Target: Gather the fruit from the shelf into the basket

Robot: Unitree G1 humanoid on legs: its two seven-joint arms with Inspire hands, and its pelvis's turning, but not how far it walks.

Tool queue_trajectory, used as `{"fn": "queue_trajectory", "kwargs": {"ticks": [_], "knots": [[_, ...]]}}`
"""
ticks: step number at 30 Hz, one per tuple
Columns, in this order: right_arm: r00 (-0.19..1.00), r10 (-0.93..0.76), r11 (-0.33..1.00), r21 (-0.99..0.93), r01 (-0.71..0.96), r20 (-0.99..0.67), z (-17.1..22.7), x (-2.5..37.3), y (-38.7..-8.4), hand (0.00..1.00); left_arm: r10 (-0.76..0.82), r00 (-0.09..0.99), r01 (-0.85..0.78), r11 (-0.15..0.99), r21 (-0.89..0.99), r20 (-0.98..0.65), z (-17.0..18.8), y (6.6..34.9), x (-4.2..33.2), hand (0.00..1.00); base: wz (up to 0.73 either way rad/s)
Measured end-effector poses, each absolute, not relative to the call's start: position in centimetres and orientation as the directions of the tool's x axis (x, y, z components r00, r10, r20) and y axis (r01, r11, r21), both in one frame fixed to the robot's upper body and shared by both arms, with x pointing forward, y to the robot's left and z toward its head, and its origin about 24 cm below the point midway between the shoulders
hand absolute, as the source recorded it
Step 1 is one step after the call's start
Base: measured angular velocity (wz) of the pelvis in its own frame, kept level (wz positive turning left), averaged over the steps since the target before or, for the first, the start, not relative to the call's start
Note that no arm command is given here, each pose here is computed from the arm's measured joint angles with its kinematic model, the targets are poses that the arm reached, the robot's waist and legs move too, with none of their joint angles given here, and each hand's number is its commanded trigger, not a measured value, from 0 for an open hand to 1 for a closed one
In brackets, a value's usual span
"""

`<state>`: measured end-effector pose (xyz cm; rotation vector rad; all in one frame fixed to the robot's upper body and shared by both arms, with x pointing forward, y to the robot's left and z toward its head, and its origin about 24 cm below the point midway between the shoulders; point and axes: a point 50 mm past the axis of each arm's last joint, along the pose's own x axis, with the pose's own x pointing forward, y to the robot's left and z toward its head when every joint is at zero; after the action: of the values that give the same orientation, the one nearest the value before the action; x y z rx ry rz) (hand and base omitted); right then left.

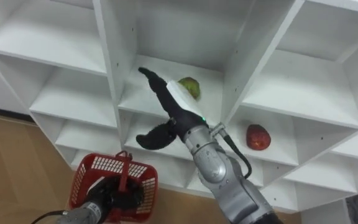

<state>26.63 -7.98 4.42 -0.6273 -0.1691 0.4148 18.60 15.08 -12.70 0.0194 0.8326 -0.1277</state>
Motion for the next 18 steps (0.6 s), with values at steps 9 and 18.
{"fn": "queue_trajectory", "kwargs": {"ticks": [9,18], "knots": [[0.913,0.401,0.712,-0.651,-0.262,0.071,4.7,26.8,-8.6,0.0,-0.083,0.659,0.102,0.995,-0.02,-0.747,-12.9,15.9,18.4,1.0,0.04],[0.944,0.297,0.744,-0.654,-0.136,0.141,5.8,27.8,-10.4,0.0,-0.05,0.662,0.068,0.998,-0.006,-0.748,-12.8,16.9,18.4,1.0,0.04]]}}
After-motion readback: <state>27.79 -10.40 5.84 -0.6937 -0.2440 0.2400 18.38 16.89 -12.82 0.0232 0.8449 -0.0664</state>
